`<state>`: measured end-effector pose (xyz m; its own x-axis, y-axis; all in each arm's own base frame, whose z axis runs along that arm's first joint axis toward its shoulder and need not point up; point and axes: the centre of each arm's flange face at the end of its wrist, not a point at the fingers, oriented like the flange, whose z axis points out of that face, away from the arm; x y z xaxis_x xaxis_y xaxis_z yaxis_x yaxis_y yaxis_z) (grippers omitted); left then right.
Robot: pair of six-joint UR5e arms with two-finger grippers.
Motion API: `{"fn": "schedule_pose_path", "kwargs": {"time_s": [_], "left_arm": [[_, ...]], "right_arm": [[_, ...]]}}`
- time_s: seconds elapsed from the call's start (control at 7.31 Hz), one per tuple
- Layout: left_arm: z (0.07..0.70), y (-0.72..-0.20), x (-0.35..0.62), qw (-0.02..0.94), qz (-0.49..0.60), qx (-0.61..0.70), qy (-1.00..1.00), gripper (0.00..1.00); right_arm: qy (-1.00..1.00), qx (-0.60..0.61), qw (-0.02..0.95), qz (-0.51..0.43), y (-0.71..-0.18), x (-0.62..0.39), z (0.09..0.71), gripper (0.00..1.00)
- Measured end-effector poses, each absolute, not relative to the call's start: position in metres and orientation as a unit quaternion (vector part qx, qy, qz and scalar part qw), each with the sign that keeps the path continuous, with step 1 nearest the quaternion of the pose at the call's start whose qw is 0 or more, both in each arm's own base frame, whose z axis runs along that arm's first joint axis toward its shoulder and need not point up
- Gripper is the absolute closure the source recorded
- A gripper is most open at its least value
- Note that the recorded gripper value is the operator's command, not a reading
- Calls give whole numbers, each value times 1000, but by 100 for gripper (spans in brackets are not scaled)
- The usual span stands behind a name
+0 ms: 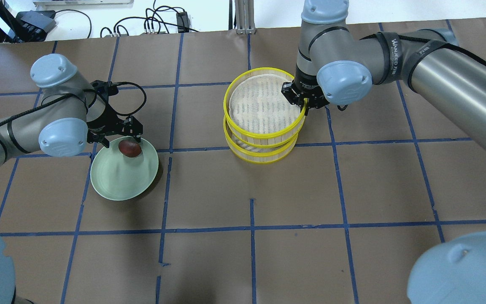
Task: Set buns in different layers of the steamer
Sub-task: 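Grasp the brown bun on the plate with the left gripper and lift it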
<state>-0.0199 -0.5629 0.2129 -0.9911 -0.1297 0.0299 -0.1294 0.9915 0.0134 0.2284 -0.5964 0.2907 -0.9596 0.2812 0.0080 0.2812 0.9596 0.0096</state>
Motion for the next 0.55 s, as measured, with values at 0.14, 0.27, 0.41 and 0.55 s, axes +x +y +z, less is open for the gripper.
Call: {"fn": "schedule_pose_path", "kwargs": {"time_s": [0.14, 0.27, 0.41, 0.55], "left_arm": [[208, -564, -22, 14, -10, 61, -998, 12], [205, -564, -22, 13, -13, 58, -998, 12], [203, -564, -22, 12, -15, 56, -998, 12], [201, -563, -22, 12, -17, 51, -998, 14]], "right_arm": [[-990, -143, 1, -6, -596, 229, 290, 94], [-990, -143, 0, -7, -596, 230, 289, 93], [-990, -142, 0, -10, -595, 230, 287, 93], [-990, -142, 2, -14, -593, 230, 284, 92]]}}
